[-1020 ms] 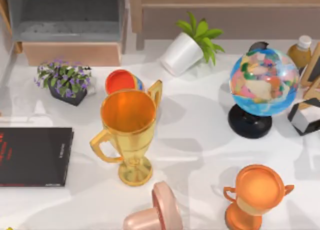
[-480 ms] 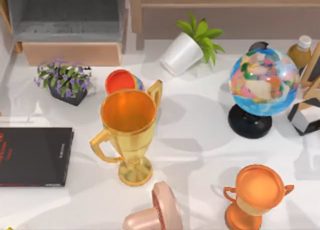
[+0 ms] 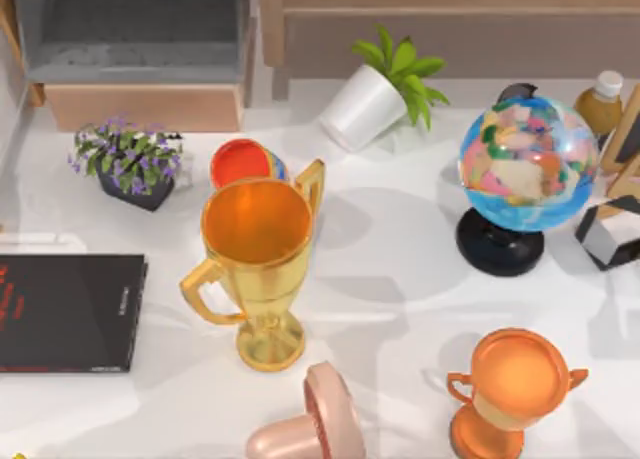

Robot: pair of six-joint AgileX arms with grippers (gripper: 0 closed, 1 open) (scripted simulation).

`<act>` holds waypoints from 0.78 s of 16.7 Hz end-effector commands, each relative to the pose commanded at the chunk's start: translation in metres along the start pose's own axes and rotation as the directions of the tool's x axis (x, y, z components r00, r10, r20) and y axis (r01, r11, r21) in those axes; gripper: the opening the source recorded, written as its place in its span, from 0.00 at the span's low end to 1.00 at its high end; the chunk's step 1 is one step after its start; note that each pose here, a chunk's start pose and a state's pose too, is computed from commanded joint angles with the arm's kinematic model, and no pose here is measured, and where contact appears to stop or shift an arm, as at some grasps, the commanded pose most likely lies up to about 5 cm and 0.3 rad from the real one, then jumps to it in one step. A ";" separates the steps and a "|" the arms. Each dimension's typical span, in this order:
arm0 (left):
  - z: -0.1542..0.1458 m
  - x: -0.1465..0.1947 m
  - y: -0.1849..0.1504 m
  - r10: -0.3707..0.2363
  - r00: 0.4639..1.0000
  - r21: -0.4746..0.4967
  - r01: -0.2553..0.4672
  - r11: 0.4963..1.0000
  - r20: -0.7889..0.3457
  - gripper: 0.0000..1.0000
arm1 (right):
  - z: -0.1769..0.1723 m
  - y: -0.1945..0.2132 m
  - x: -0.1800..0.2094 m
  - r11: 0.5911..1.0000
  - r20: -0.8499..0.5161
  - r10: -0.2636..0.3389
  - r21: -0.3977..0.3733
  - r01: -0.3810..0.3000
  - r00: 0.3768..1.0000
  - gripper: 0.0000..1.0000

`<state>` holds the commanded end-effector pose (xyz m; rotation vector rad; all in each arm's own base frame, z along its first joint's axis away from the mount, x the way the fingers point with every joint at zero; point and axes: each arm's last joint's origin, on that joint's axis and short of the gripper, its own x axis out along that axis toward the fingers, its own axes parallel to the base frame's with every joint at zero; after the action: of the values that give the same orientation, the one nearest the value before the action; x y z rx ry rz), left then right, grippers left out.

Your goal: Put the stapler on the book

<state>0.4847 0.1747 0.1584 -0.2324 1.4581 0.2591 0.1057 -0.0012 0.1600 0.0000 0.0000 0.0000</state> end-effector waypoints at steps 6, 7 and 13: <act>0.002 0.024 -0.007 0.000 1.000 0.000 0.000 1.000 0.005 1.00 | 0.000 0.000 0.000 1.000 0.000 0.000 0.000 0.000 1.000 1.00; 0.002 0.028 -0.008 0.000 1.000 0.001 0.000 1.000 0.000 1.00 | 0.000 0.000 0.000 1.000 0.000 0.000 0.000 0.000 1.000 1.00; 0.002 0.028 -0.008 0.000 1.000 0.001 0.000 1.000 0.000 0.85 | 0.000 0.000 0.000 1.000 0.000 0.000 0.000 0.000 1.000 1.00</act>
<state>0.4917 0.1691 0.1305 -0.2317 1.4578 0.2588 0.1057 -0.0012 0.1600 0.0000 0.0000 0.0000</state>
